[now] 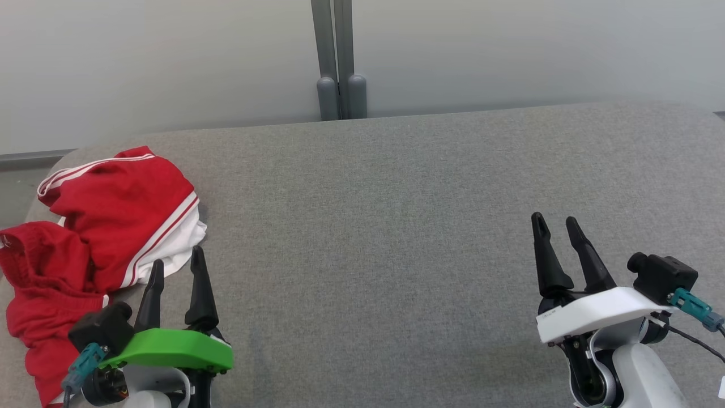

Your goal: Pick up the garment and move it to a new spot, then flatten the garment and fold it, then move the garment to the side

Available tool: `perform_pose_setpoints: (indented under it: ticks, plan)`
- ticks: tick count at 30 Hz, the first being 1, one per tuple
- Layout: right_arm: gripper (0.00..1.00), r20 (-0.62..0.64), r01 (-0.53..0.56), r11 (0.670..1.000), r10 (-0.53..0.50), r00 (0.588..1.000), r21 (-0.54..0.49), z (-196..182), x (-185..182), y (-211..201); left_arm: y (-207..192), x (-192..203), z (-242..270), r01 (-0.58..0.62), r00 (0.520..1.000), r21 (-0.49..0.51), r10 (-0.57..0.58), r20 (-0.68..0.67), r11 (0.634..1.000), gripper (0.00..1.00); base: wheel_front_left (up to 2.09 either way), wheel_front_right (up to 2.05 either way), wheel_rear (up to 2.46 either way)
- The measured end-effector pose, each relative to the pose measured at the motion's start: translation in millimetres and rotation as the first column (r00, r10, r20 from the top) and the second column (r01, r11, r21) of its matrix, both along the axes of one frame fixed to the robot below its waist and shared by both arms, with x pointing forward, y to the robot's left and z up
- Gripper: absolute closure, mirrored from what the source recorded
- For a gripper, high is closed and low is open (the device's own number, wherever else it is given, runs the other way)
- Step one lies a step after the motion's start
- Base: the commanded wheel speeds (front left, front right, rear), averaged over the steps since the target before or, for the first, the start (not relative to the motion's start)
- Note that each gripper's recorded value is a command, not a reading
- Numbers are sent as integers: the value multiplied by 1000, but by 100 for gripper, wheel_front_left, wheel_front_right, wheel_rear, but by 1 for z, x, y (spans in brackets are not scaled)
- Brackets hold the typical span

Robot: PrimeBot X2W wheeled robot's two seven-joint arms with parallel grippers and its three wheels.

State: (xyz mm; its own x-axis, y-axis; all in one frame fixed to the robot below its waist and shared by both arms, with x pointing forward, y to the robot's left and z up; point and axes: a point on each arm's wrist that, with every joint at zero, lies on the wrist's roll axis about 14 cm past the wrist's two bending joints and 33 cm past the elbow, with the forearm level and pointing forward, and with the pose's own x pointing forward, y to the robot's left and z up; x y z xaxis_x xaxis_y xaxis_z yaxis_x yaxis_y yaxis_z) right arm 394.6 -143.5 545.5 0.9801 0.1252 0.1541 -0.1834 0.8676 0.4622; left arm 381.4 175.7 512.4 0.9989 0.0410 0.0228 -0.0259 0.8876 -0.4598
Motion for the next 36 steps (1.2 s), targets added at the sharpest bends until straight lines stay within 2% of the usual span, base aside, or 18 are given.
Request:
perform_pose_setpoints:
  ticks: [21,36]
  plan:
    - [0,52,22,984,-13,999,-176,3,2,1,-5,-2,5,1,999,184,-9,40,983,0,0,0,0]
    - [0,77,27,960,-6,997,-277,2,3,4,-10,-3,8,6,998,296,-25,63,955,0,0,0,0]
